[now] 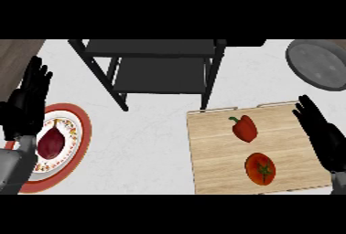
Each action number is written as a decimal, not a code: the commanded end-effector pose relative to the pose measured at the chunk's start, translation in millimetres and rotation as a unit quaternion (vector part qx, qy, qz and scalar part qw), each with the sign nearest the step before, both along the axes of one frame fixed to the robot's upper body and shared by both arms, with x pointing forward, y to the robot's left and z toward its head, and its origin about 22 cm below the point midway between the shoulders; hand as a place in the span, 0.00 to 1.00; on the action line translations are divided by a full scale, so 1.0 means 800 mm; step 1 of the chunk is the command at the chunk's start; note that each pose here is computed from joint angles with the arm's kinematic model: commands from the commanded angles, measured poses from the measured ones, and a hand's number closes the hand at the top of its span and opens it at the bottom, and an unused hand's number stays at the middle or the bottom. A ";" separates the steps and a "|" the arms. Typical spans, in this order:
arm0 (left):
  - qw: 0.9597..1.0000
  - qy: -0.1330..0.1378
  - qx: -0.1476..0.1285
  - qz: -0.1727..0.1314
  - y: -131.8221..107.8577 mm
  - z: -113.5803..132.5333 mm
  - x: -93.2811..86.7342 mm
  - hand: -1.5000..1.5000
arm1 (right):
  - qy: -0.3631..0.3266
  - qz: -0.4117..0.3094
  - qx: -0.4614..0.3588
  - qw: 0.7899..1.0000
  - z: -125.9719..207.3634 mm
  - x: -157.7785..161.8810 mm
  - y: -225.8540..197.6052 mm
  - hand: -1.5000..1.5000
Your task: Pick the tomato from the tray and place it in the tiered shelf
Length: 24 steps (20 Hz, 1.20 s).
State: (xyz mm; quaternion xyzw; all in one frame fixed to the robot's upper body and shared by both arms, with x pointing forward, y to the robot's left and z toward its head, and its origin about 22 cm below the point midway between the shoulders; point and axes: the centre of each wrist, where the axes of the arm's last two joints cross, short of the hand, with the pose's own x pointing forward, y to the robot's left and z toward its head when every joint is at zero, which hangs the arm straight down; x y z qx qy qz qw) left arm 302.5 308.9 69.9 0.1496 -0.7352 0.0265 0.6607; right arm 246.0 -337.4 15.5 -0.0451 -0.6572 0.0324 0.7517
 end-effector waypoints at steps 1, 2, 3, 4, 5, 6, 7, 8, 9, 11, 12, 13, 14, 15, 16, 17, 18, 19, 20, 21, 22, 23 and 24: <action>0.999 0.032 0.009 -0.017 -0.013 -0.016 0.000 0.50 | -0.024 -0.034 -0.028 0.999 0.012 -0.014 -0.012 0.00; 0.998 0.059 0.019 -0.031 -0.007 -0.043 -0.026 0.50 | -0.036 -0.059 -0.065 0.996 0.008 -0.038 -0.041 0.00; 0.994 0.090 0.025 -0.053 -0.019 -0.064 -0.039 0.50 | -0.061 -0.099 -0.093 0.989 0.003 -0.044 -0.052 0.00; 0.990 0.119 0.031 -0.067 -0.013 -0.068 -0.044 0.50 | -0.076 -0.133 -0.122 0.981 0.023 -0.043 -0.072 0.00; 0.987 0.142 0.034 -0.073 -0.015 -0.080 -0.052 0.50 | -0.094 -0.153 -0.159 0.971 0.040 -0.054 -0.103 0.00; 0.981 0.171 0.039 -0.084 -0.011 -0.099 -0.067 0.50 | -0.119 -0.187 -0.181 0.958 0.054 -0.056 -0.113 0.00; 0.982 0.163 0.027 -0.087 -0.019 -0.091 -0.058 0.50 | 0.011 -0.214 -0.342 0.915 0.033 -0.089 -0.161 0.00; 0.975 0.186 0.028 -0.115 -0.038 -0.107 -0.067 0.50 | -0.010 -0.265 -0.294 0.918 0.014 -0.091 -0.144 1.00; 0.971 0.200 0.012 -0.131 -0.035 -0.128 -0.103 0.50 | -0.026 -0.299 -0.198 0.933 -0.010 -0.107 -0.114 1.00; 0.971 0.196 0.022 -0.136 -0.031 -0.119 -0.084 0.50 | -0.085 -0.283 -0.098 0.950 -0.032 -0.123 -0.087 0.00; 0.968 0.201 0.026 -0.150 -0.051 -0.122 -0.086 0.50 | -0.112 -0.248 -0.063 0.960 -0.027 -0.104 -0.068 0.00; 0.968 0.200 0.024 -0.153 -0.051 -0.129 -0.086 0.50 | -0.126 -0.222 -0.049 0.966 -0.026 -0.100 -0.074 0.00; 0.970 0.194 0.023 -0.146 -0.048 -0.134 -0.093 0.50 | -0.137 -0.189 -0.051 0.971 -0.024 -0.123 -0.069 0.00; 0.968 0.198 0.024 -0.153 -0.049 -0.124 -0.089 0.50 | -0.150 -0.150 -0.064 0.975 -0.022 -0.127 -0.057 0.00; 0.967 0.203 0.030 -0.154 -0.042 -0.124 -0.091 0.50 | -0.172 -0.143 -0.066 0.972 -0.020 -0.124 -0.052 0.00; 0.970 0.187 0.035 -0.154 -0.040 -0.117 -0.087 0.50 | -0.169 -0.124 -0.081 0.974 -0.017 -0.144 -0.060 0.00; 0.969 0.192 0.031 -0.153 -0.047 -0.121 -0.085 0.50 | -0.168 -0.093 -0.086 0.978 0.006 -0.139 -0.050 0.00; 0.970 0.195 0.029 -0.143 -0.054 -0.136 -0.084 0.50 | -0.170 -0.075 -0.085 0.979 0.013 -0.151 -0.024 0.00; 0.970 0.194 0.026 -0.143 -0.046 -0.131 -0.085 0.50 | -0.161 -0.069 -0.102 0.979 0.022 -0.162 -0.032 0.00; 0.969 0.195 0.025 -0.149 -0.037 -0.127 -0.085 0.50 | -0.147 -0.051 -0.117 0.981 0.045 -0.158 -0.022 0.00; 0.967 0.201 0.028 -0.153 -0.068 -0.135 -0.081 0.50 | -0.134 -0.034 -0.118 0.983 0.052 -0.158 -0.012 0.00; 0.968 0.196 0.037 -0.155 -0.050 -0.121 -0.074 0.50 | -0.102 -0.018 -0.136 0.985 0.045 -0.163 -0.005 0.00; 0.968 0.196 0.036 -0.153 -0.045 -0.121 -0.077 0.50 | -0.070 -0.003 -0.150 0.986 0.062 -0.166 -0.010 0.00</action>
